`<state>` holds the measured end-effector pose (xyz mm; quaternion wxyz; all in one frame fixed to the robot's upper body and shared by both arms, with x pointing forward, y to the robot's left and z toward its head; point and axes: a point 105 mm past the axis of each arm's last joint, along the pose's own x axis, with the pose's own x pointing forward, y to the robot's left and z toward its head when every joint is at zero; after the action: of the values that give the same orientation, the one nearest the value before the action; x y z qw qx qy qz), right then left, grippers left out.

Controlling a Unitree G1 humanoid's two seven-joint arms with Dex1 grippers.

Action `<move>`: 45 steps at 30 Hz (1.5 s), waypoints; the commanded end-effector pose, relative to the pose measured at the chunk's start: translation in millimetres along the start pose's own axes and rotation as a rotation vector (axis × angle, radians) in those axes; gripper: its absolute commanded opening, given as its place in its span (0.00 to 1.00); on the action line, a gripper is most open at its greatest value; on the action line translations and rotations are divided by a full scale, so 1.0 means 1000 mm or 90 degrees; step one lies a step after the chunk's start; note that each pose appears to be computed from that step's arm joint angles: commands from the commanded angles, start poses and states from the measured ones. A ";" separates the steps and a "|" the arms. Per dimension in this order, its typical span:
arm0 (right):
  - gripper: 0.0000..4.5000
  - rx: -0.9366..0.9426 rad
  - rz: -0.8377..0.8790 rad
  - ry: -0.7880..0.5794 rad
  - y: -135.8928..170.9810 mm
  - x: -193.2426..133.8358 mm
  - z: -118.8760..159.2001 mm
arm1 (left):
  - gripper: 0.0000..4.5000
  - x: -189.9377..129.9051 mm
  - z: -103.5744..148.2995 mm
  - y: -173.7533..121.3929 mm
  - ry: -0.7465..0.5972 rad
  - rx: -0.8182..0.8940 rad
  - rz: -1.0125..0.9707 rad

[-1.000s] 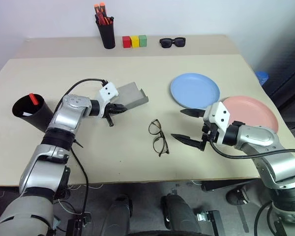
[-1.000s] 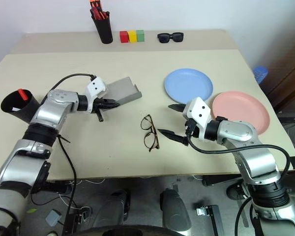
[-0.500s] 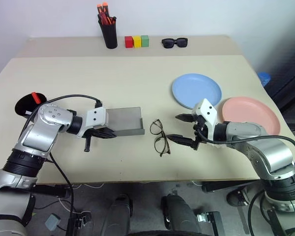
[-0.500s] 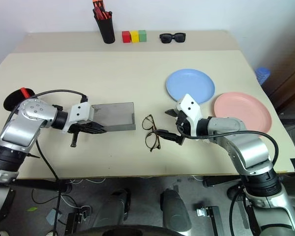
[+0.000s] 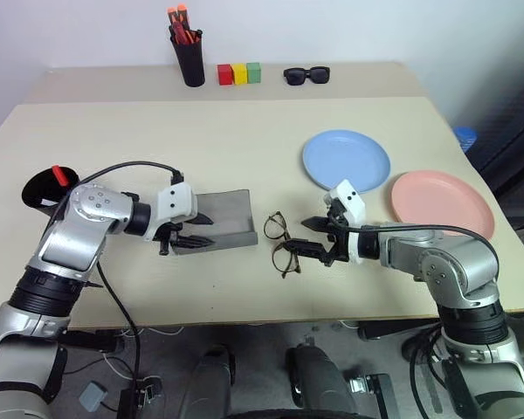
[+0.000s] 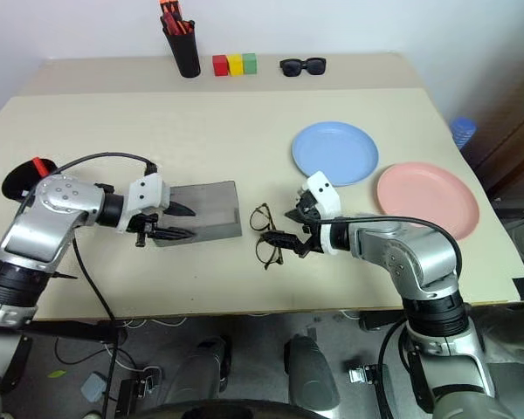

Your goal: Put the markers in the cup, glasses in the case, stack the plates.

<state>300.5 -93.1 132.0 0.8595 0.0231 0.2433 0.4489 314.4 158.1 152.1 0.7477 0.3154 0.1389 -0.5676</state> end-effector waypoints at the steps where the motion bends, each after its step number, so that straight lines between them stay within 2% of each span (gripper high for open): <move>1: 1.00 0.029 0.008 -0.023 0.005 0.003 0.012 | 0.50 -0.016 0.014 -0.003 -0.033 0.027 0.029; 5: 1.00 0.071 -0.005 -0.010 0.002 0.011 0.009 | 0.50 -0.021 0.013 -0.018 -0.055 0.014 0.027; 13: 1.00 0.109 -0.020 0.022 -0.001 0.018 0.001 | 0.50 -0.032 -0.011 -0.038 -0.047 -0.040 0.054; 16: 0.81 0.122 -0.018 0.020 -0.002 0.019 0.001 | 0.52 -0.035 -0.015 -0.049 -0.053 -0.054 0.063; 23: 0.01 0.135 -0.018 0.017 -0.003 0.018 0.003 | 0.52 -0.039 -0.034 -0.070 -0.045 -0.087 0.077; 29: 0.01 0.097 -0.013 0.015 0.001 0.011 0.012 | 0.52 -0.043 -0.037 -0.068 -0.075 -0.106 0.142; 34: 0.01 -0.132 -0.022 0.027 0.012 0.001 0.026 | 0.52 -0.051 -0.049 -0.076 -0.082 -0.172 0.208; 40: 0.01 -0.267 0.072 -0.045 0.043 0.002 0.069 | 0.52 -0.061 -0.064 -0.076 -0.105 -0.235 0.329; 45: 0.01 -0.347 0.129 -0.069 0.060 0.029 0.099 | 0.52 -0.071 -0.078 -0.078 -0.109 -0.272 0.437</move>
<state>310.7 -26.3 218.4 0.8064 -0.1459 0.0826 0.5671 229.8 243.2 96.4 0.9448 0.1152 0.1023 -0.2892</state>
